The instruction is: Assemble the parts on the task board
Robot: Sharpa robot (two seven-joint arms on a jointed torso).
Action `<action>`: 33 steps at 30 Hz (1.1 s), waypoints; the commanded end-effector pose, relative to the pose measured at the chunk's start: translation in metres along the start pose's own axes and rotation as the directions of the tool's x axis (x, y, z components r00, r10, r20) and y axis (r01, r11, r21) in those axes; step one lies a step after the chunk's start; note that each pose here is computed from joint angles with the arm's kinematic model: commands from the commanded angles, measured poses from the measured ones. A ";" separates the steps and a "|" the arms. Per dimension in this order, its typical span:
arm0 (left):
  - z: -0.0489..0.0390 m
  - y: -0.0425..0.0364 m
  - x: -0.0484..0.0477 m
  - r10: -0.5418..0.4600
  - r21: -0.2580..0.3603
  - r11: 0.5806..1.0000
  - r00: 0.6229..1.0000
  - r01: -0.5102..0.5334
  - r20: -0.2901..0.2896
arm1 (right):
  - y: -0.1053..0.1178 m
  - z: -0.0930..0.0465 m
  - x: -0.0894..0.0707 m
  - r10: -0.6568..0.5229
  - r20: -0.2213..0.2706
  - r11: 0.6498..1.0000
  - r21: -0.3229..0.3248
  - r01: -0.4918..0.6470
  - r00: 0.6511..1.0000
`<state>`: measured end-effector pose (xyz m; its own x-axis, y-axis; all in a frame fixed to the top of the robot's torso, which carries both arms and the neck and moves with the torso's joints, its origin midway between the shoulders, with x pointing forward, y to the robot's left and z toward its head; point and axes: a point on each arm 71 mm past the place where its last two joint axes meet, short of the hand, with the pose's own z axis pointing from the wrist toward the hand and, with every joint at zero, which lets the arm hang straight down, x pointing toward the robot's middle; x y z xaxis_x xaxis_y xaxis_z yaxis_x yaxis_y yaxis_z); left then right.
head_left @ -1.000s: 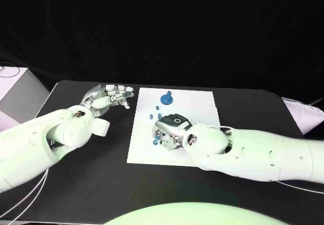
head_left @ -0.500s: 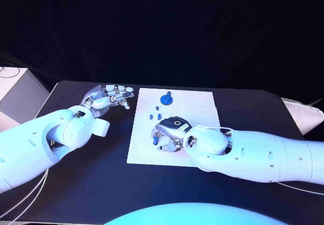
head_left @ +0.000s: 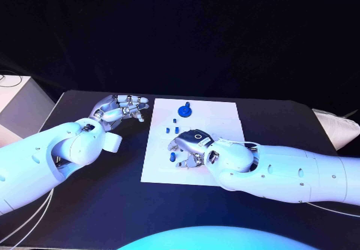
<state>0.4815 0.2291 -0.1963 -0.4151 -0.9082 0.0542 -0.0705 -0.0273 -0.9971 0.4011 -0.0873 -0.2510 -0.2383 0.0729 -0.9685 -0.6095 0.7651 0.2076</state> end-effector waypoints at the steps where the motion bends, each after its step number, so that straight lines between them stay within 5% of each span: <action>1: 0.0003 -0.0008 0.0019 -0.009 0.004 1.000 1.000 0.009 -0.012 | -0.002 0.000 -0.002 0.006 0.030 1.000 0.018 -0.006 1.000; 8: 0.0007 -0.0004 0.0020 -0.009 0.002 1.000 1.000 0.009 -0.013 | -0.009 -0.006 -0.008 0.042 0.077 0.999 0.031 -0.044 0.996; 19: 0.0009 0.0014 -0.0005 -0.008 -0.004 1.000 1.000 0.008 -0.008 | -0.060 -0.033 -0.053 0.325 0.180 0.932 0.103 -0.346 0.928; 27: -0.0023 0.0111 0.0007 -0.017 -0.025 1.000 1.000 0.017 -0.012 | -0.112 -0.067 -0.074 0.441 0.226 0.826 0.276 -0.491 0.869; 33: -0.0041 0.0151 0.0008 -0.021 -0.034 0.999 1.000 0.020 -0.015 | -0.132 -0.090 -0.069 0.451 0.145 0.774 0.428 -0.467 0.881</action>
<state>0.4774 0.2317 -0.2114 -0.4088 -0.9104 0.0637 -0.1072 -0.0215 -0.9940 0.4332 -0.2501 -0.1898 -0.2770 0.5006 -0.8202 -0.1373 0.8242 0.5494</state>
